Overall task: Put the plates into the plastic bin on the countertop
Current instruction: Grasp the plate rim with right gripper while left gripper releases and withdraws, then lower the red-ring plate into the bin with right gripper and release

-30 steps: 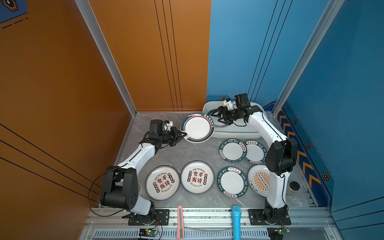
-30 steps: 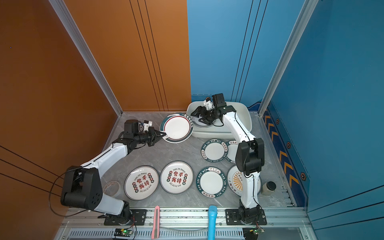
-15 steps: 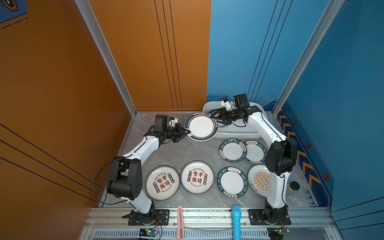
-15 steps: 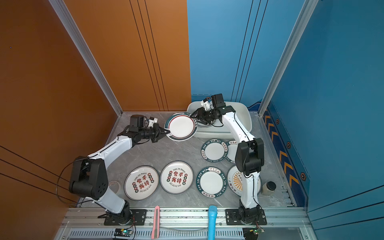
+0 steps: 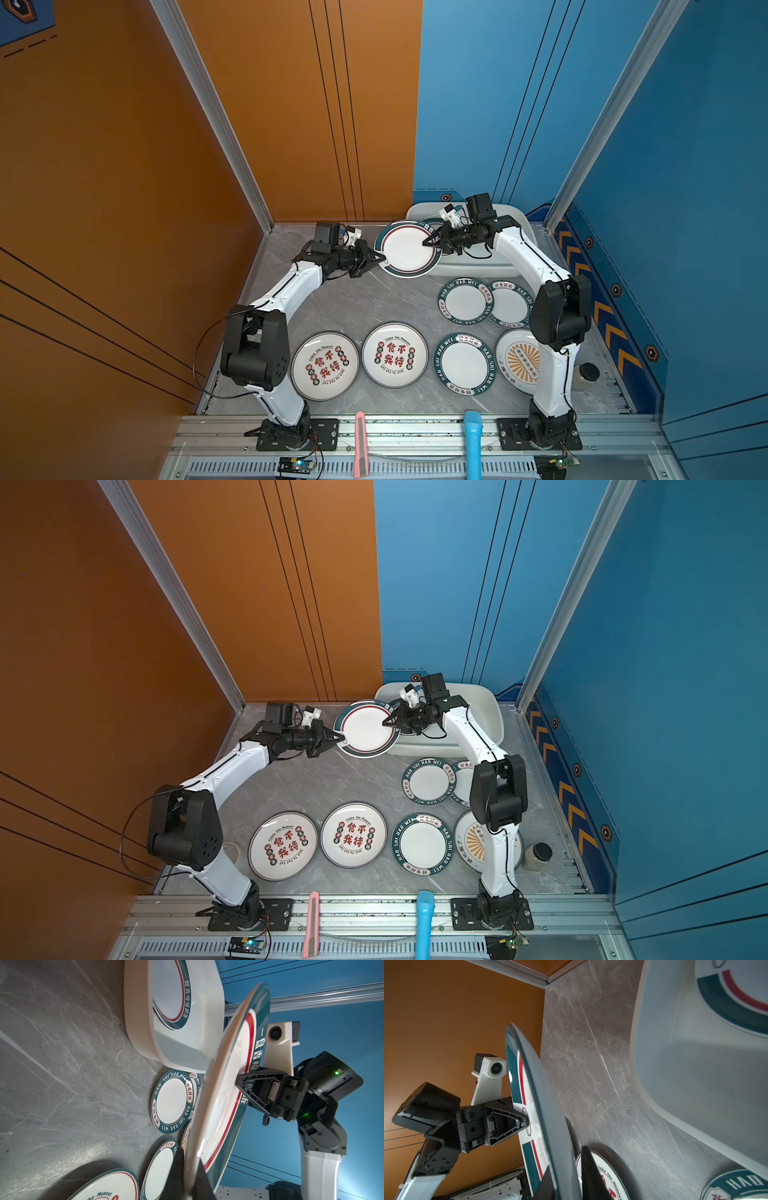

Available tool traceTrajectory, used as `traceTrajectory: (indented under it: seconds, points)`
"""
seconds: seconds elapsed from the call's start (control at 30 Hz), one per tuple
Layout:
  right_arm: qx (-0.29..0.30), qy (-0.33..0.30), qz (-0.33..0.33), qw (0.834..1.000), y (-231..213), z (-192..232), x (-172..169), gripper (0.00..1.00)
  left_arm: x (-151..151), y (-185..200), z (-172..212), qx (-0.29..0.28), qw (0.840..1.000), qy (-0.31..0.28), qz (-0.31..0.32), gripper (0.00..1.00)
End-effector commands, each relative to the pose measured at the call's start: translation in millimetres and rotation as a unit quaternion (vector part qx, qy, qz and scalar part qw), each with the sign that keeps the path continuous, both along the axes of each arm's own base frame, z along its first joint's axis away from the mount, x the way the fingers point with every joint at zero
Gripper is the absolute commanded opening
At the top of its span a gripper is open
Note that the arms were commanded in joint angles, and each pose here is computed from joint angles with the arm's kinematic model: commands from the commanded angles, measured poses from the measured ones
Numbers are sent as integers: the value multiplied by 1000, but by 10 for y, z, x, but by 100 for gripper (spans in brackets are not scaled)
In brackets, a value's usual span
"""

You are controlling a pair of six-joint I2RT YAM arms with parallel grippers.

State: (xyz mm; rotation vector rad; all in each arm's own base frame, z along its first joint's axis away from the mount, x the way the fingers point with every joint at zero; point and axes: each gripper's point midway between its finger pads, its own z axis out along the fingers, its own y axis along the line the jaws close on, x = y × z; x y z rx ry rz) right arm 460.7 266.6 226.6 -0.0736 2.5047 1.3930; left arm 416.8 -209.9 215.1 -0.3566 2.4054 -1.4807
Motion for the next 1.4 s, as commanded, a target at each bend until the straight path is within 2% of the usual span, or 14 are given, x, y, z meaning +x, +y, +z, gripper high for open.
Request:
traceTrajectory:
  seconds: [0.0, 0.13, 0.37, 0.5, 0.6, 0.63, 0.67, 0.7, 0.9, 1.1, 1.27, 1.37]
  points:
    - [6, 16, 19, 1000, 73, -80, -85, 10, -40, -159, 56, 8, 999, -16, -33, 0]
    - [4, 15, 16, 1000, 42, -76, -93, 1, -47, -183, 19, 15, 999, -12, -33, 6]
    - [-3, 11, -7, 1000, -124, -48, -34, 0, -61, -186, -14, 27, 999, -10, -30, 36]
    - [-9, 10, -28, 1000, -247, -28, 30, 0, -75, -193, -11, 31, 999, -14, -33, 48]
    - [-20, 12, -58, 998, -403, -46, 117, 0, -80, -183, 21, 36, 998, -25, -34, 69]
    - [-24, 12, -68, 997, -454, -53, 148, 0, -83, -176, 37, 40, 998, -30, -33, 79]
    - [-29, 13, -81, 996, -528, -56, 188, 0, -88, -162, 60, 44, 998, -37, -31, 95]
    - [-33, 13, -94, 995, -597, -56, 228, 0, -93, -148, 78, 49, 997, -43, -30, 98]
    - [-48, 28, -176, 983, -1007, -123, 500, 0, -164, -56, 57, 71, 995, -58, -26, 98]
    - [-61, 50, -260, 962, -1422, -211, 773, 0, -244, 75, 52, 84, 994, -63, -18, 98]
    - [-69, 74, -299, 949, -1569, -442, 1029, 0, -269, 168, 5, 83, 995, -51, -11, 98]
    - [-94, 93, -320, 938, -1657, -597, 1118, 0, -284, 192, -3, 81, 996, -47, -10, 98]
